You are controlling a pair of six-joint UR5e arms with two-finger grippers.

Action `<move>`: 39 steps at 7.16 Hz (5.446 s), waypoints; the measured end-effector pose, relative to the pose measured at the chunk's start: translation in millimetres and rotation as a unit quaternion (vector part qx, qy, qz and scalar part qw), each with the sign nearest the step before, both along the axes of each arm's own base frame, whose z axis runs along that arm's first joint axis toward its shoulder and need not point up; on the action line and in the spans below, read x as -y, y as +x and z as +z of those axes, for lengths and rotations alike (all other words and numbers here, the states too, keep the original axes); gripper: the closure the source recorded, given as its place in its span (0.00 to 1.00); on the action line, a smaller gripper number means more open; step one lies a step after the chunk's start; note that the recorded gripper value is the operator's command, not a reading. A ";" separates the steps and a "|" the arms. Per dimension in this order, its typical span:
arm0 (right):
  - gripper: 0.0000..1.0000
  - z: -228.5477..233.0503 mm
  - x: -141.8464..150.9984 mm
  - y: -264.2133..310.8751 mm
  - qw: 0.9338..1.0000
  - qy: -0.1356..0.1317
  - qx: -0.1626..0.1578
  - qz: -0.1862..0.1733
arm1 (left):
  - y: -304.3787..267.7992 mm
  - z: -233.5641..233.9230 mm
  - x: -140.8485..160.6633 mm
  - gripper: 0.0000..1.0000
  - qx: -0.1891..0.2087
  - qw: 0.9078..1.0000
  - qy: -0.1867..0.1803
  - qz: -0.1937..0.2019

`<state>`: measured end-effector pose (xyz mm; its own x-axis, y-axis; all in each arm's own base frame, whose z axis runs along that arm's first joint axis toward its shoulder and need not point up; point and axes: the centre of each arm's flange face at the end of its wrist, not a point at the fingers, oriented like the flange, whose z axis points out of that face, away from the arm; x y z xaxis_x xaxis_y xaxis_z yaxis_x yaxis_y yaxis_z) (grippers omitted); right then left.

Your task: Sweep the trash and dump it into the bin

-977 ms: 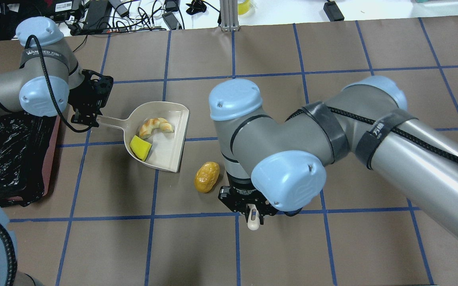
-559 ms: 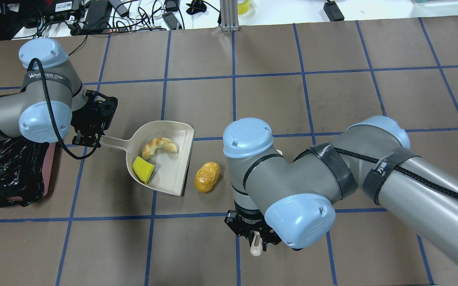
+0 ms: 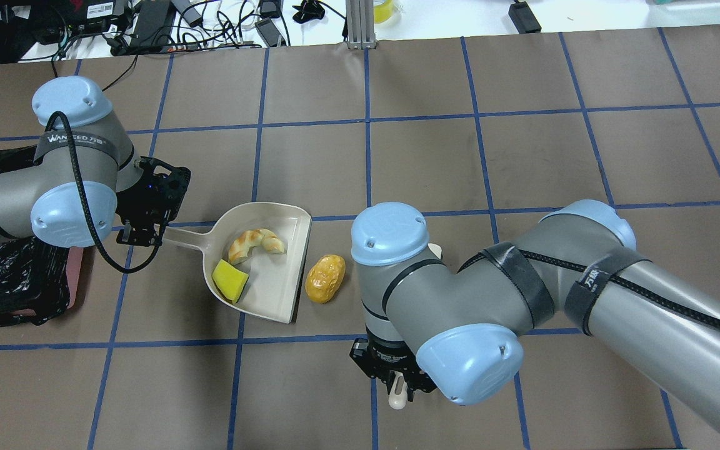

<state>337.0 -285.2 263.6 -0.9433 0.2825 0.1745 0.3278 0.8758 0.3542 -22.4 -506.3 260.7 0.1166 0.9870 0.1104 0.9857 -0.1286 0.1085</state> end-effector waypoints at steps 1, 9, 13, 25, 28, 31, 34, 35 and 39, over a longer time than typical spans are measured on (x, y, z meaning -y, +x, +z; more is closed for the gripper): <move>1.00 -0.3 1.4 0.8 1.000 -0.002 0.001 0.000 | -0.3 -0.6 -0.4 0.99 0.000 1.000 0.000 0.001; 1.00 -4.1 6.9 4.8 1.000 -0.010 0.006 0.001 | -1.2 -7.6 -6.8 0.99 0.006 1.000 0.004 0.012; 1.00 -14.6 0.1 18.5 1.000 -0.002 0.006 -0.014 | -0.9 -7.3 -7.1 0.99 0.006 1.000 0.003 0.012; 1.00 -14.3 110.9 197.0 0.994 -0.052 0.080 0.052 | -0.8 -6.3 -7.1 0.99 0.006 1.000 0.002 0.014; 1.00 10.7 105.5 173.2 0.994 -0.066 0.021 0.083 | -1.1 -6.6 -7.0 0.99 0.006 1.000 0.002 0.014; 1.00 26.7 58.3 122.0 0.995 -0.023 -0.059 0.074 | -0.9 -6.5 -7.0 0.99 0.006 1.000 0.002 0.014; 1.00 4.0 -22.8 91.5 0.997 0.018 -0.043 -0.053 | -2.7 -5.5 -12.3 0.99 0.006 1.000 0.002 0.009; 1.00 -7.5 -35.1 96.0 0.994 0.018 -0.038 -0.097 | -3.5 -5.8 -20.1 0.99 0.010 1.000 0.005 0.007; 1.00 -41.6 -24.8 145.0 0.990 -0.007 0.052 -0.132 | -3.0 -3.8 -37.1 1.00 0.021 1.000 0.008 0.006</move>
